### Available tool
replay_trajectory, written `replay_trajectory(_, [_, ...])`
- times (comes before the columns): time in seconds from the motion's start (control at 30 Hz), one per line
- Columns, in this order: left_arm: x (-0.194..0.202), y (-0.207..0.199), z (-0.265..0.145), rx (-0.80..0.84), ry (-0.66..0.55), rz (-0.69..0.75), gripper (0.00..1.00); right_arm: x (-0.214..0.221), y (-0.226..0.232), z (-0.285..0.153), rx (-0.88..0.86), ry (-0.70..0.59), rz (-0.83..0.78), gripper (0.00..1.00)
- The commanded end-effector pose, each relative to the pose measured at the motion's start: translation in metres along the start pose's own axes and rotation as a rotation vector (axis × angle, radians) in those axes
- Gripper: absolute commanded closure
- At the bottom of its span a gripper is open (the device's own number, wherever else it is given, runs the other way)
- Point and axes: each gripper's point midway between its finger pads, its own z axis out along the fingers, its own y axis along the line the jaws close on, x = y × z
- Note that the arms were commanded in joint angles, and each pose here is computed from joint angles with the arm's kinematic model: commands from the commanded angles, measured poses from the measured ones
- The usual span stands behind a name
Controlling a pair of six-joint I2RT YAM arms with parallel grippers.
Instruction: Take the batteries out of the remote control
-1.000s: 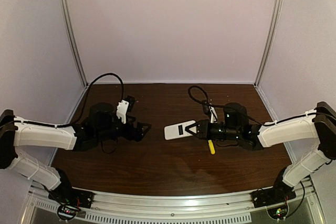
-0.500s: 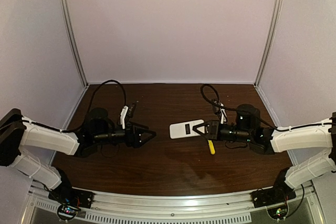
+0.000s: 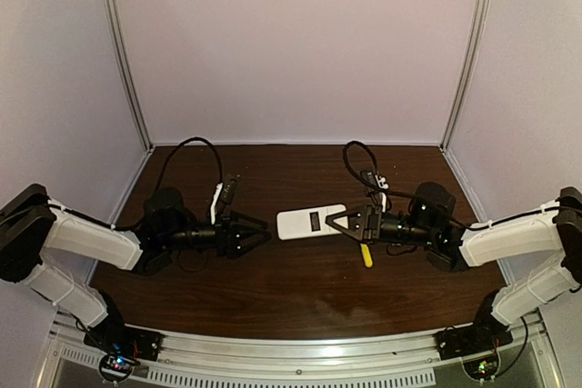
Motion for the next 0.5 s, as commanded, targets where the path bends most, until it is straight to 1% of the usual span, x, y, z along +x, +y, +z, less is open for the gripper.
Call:
replay_trajectory(0.0, [-0.004,-0.013,0.003,0.081,-0.018,0.011,0.20,-0.001,0.022,0.003,-0.141,0.004,0.026,1.00])
replay_trajectory(0.17, [-0.002,-0.014,0.006,0.115,-0.013,-0.012,0.25,0.002,0.031,0.009,-0.202,0.008,0.046,1.00])
replay_trajectory(0.37, [-0.002,-0.018,0.008,0.151,-0.012,-0.042,0.29,0.006,0.031,0.020,-0.224,0.019,0.063,1.00])
replay_trajectory(0.47, [-0.002,-0.016,0.009,0.142,-0.014,-0.077,0.33,0.010,0.029,0.025,-0.229,0.024,0.073,1.00])
